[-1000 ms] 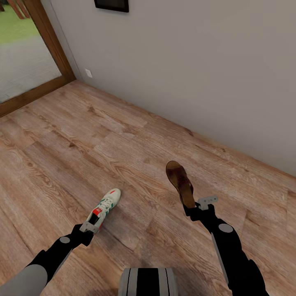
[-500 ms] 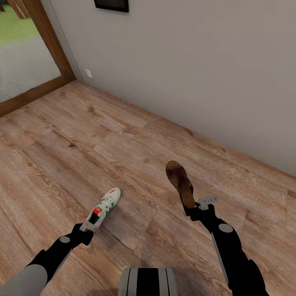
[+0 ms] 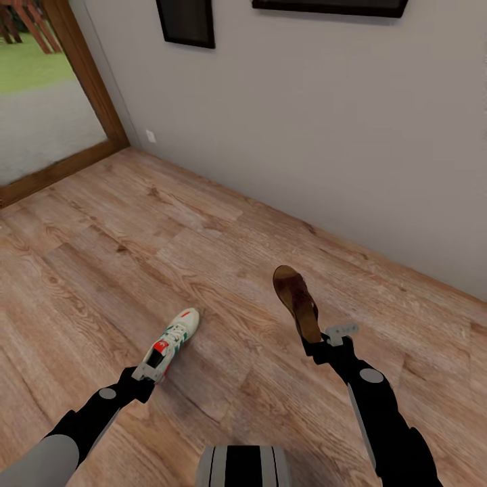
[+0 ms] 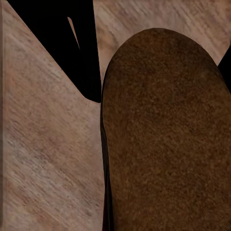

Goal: Pick up the two gym shoes and the two sandals from the corridor floor and place them onto the hallstand (shoe rack) in the corridor, making sure they are on the rack and not on the floor. Arrange them so the two gym shoes are next to each other and the two sandals are next to each other.

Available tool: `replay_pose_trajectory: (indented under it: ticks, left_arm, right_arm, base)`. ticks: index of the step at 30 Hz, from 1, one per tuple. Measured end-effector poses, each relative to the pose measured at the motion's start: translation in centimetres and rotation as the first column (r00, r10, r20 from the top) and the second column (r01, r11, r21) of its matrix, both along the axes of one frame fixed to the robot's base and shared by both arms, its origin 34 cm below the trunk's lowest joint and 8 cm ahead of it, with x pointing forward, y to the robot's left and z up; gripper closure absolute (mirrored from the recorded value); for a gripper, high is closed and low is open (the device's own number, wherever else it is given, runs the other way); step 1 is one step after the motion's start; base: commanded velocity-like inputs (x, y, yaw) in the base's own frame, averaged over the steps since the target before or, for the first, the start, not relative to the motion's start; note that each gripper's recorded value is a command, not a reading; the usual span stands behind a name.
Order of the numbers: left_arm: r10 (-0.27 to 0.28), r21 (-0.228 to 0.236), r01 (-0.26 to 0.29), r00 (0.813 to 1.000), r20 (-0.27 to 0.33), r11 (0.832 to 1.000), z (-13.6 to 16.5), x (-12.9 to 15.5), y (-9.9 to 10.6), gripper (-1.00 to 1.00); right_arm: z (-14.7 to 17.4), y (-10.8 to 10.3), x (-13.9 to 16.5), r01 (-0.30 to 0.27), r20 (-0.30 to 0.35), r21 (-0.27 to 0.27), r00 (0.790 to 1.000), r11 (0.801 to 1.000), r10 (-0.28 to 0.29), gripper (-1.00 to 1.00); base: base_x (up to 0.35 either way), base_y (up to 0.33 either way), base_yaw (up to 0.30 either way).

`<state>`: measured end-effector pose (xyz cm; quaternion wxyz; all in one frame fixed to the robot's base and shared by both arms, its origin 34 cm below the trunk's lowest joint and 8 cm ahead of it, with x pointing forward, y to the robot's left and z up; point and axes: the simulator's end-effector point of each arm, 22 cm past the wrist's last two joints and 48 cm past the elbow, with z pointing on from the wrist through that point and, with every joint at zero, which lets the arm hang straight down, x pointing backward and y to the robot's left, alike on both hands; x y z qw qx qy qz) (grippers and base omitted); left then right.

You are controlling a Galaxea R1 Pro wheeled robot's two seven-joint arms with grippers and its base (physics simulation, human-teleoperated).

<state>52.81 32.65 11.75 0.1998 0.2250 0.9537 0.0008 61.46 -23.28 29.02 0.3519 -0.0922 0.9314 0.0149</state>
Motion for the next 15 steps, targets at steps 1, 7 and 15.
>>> replay_pose_trajectory:
  ticks: [1,7,15]
  left_arm:
    - [0.0,0.0,0.0,1.0,0.004,1.0,0.2,0.2,0.0,1.0]
    - [0.002,-0.002,-0.002,1.0,0.029,1.0,1.4,1.1,-0.1,1.0]
    - [0.038,-0.021,-0.037,0.998,0.054,0.999,2.7,1.9,-0.4,1.0]
  right_arm:
    - [0.2,0.0,0.1,0.0,0.004,0.0,1.0,1.0,0.0,1.0]
    - [1.7,0.0,0.6,0.0,0.03,-0.001,1.0,1.0,0.0,1.0]
    - [3.9,-0.3,1.4,0.005,0.072,-0.004,0.997,1.0,-0.005,1.0]
  base:
    - [0.0,0.0,0.0]
    - [0.0,0.0,0.0]
    - [0.0,0.0,0.0]
